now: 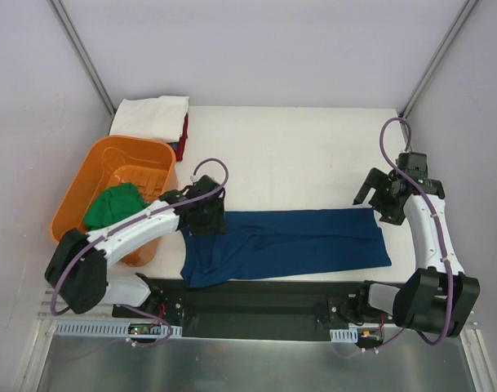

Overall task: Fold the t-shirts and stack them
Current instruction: Fold the other side of the tshirt into a rectangle

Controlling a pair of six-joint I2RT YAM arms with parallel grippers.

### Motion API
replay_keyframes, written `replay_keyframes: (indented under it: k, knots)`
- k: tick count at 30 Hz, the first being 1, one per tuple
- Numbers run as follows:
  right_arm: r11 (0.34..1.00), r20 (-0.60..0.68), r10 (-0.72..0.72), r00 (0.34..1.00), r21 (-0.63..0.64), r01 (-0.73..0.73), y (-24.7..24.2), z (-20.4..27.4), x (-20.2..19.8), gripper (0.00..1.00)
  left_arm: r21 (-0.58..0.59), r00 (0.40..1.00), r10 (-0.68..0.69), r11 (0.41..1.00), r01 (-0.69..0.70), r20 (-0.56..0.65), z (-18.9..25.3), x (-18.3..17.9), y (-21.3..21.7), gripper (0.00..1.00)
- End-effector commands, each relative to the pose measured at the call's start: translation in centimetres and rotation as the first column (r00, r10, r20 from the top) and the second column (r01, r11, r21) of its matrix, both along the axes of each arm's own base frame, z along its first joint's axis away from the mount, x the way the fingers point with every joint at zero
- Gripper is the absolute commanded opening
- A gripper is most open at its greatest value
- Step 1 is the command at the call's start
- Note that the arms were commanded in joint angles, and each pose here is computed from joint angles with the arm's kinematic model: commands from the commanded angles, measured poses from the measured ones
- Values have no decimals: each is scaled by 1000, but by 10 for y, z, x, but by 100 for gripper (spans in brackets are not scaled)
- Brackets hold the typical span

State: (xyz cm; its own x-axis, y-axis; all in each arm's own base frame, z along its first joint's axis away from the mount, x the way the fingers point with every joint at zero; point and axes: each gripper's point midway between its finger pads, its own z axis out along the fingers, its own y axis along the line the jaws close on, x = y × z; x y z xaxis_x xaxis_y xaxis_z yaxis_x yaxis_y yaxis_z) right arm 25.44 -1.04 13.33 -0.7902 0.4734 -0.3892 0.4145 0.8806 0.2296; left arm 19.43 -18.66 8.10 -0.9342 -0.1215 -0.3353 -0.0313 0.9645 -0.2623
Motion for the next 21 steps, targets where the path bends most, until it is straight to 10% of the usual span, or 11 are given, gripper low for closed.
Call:
replay_keyframes:
  k: [1, 11, 18, 21]
  knots:
    - [1000, 68, 7, 998, 12, -8, 3, 9, 3, 97, 108, 1000, 3, 994, -6, 23, -17, 22, 1, 52]
    - [1000, 81, 17, 997, 21, -19, 5, 12, 2, 97, 179, 999, 18, 984, -9, -51, -50, 40, -11, 42]
    - [1000, 79, 1, 997, 0, 0, 1, 11, 2, 97, 72, 997, -7, 997, 13, -82, -42, 27, -24, 0]
    - [1000, 78, -2, 997, -1, 2, 1, 11, 2, 97, 41, 997, -7, 999, 11, -79, -36, 19, -23, 0]
